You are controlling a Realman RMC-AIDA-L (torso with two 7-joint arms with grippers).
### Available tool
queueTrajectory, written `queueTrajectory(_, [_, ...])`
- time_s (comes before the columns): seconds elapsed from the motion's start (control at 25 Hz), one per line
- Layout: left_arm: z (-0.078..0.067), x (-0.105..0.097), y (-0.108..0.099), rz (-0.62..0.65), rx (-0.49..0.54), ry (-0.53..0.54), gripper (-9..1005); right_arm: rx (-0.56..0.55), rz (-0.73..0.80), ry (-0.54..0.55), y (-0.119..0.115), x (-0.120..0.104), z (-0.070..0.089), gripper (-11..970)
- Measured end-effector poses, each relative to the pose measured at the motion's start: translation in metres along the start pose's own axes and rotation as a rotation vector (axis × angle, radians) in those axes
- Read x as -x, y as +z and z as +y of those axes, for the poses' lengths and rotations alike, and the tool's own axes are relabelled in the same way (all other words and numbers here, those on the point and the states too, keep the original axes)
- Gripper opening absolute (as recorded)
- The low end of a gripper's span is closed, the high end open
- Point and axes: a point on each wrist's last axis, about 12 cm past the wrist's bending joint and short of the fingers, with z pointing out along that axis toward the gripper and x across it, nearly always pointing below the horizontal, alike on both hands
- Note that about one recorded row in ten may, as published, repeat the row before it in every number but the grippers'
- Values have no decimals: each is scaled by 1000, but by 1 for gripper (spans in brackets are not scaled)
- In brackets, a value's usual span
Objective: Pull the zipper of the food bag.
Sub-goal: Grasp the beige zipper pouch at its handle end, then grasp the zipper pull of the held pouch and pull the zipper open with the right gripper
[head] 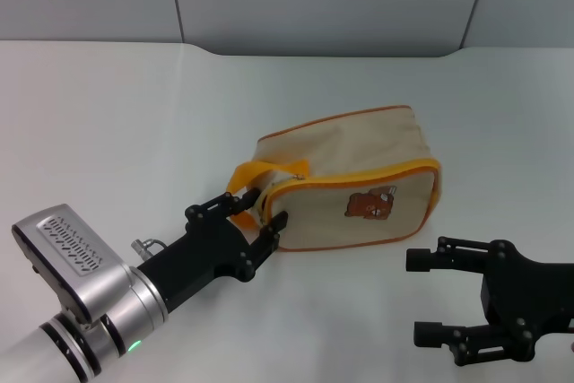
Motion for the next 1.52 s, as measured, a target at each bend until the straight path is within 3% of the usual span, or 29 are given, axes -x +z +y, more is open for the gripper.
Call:
queueTrajectory(0.96, [-5, 8, -1, -84, 12, -65, 237, -24, -23, -2, -2, 0, 0, 836])
queueTrajectory(1.32, [11, 20, -1, -153, 9, -50, 177, -87, -76, -3, -9, 0, 0, 836])
queueTrajectory(1.52, [30, 41, -8, -270, -44, 36, 156, -230, -195, -59, -21, 1, -1, 836])
